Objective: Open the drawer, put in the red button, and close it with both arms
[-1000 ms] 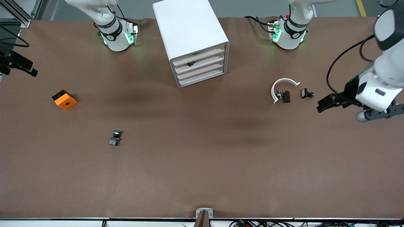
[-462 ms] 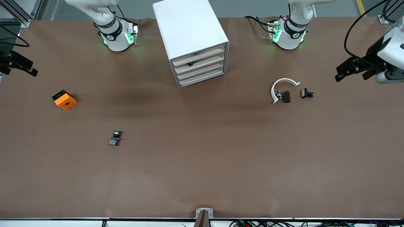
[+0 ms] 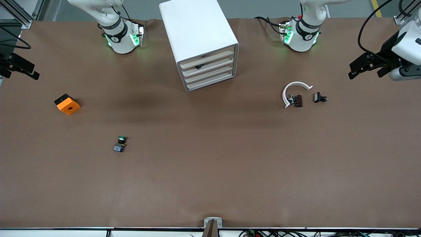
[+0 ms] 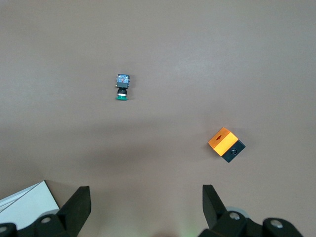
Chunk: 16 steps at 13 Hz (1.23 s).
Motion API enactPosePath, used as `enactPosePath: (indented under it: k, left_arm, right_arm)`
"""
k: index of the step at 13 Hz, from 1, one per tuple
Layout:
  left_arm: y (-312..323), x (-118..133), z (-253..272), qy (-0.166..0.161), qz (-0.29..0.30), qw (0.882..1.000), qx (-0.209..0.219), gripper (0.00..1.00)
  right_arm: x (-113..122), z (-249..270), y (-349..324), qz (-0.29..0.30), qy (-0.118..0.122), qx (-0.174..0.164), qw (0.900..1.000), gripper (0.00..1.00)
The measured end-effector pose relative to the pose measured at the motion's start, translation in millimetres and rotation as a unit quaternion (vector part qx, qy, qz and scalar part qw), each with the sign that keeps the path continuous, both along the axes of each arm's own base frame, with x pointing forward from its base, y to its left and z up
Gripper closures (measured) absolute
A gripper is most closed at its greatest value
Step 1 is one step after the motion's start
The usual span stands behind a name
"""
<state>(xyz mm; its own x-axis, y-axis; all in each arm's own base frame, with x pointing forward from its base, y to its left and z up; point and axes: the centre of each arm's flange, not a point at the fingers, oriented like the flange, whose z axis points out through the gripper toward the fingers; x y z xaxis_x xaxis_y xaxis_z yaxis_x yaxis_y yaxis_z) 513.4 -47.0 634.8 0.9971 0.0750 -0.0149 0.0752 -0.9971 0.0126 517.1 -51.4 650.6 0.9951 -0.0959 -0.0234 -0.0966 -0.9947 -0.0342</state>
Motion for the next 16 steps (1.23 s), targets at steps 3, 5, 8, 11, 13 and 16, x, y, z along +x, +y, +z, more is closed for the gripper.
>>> enactPosePath:
  k: [3, 5, 8, 11, 13, 16]
  left_arm:
    - [3, -4, 3, 0.001, -0.001, 1.0, 0.021, 0.0]
    - [3, -8, 7, 0.002, -0.001, 1.0, 0.023, 0.0]
    - [3, -15, 15, 0.0, -0.001, 1.0, 0.024, 0.0]
    - [3, -18, 17, 0.002, -0.025, 0.999, 0.024, 0.0]
    - [2, -18, 17, 0.004, -0.029, 0.999, 0.024, 0.0]
    - [2, -18, 19, 0.001, -0.03, 0.999, 0.024, 0.0]
  right_arm:
    - [0, 0, 0, 0.0, 0.0, 0.0, 1.0, 0.0]
    - [0, 0, 1, 0.001, 0.0, 0.0, 1.0, 0.0]
    - [0, 0, 2, 0.002, 0.0, 0.0, 1.0, 0.0]
    - [0, 0, 3, 0.003, -0.001, 0.0, 1.0, 0.0]
    - [0, 0, 3, 0.003, -0.001, 0.0, 1.0, 0.0]
    - [0, 0, 4, 0.003, -0.001, 0.0, 1.0, 0.0]
